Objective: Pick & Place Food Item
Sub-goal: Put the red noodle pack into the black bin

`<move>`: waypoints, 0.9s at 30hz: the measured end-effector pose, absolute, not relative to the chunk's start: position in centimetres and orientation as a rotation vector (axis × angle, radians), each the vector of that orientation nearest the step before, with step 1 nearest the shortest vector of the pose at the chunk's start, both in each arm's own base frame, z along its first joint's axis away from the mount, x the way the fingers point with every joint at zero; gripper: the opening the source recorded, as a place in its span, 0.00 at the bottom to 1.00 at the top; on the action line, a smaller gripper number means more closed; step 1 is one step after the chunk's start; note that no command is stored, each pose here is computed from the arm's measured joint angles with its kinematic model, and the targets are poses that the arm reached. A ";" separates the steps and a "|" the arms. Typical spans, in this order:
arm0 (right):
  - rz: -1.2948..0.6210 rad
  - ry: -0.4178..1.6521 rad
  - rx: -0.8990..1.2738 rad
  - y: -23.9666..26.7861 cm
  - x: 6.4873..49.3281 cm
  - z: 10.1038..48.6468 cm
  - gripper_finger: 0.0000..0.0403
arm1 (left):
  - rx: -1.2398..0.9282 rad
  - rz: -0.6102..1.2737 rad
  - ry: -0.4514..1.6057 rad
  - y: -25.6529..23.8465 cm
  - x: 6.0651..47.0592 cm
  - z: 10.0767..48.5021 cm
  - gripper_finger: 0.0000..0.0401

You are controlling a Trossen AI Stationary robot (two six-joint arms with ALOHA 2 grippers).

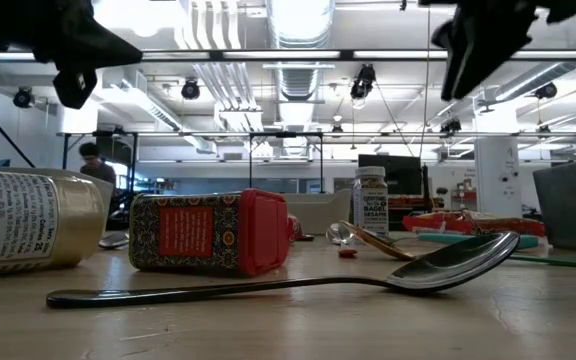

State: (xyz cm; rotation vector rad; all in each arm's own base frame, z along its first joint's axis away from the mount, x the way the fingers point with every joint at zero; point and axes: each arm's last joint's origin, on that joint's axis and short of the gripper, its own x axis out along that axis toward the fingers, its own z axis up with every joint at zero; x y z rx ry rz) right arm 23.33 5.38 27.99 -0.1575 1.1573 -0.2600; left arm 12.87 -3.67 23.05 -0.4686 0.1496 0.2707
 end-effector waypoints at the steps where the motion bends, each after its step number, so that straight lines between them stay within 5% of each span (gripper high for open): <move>1: -0.264 1.189 -0.145 5.1 23.5 27.4 0.35 | -0.470 0.272 0.153 -3.7 12.9 23.0 0.00; 14: -0.261 1.384 -0.138 2.8 25.2 21.7 0.35 | -0.462 0.271 0.175 -3.7 12.8 22.8 0.00; 27: -0.374 1.403 -0.067 1.0 25.7 21.1 0.35 | -0.454 0.274 0.188 -3.7 12.8 22.7 0.00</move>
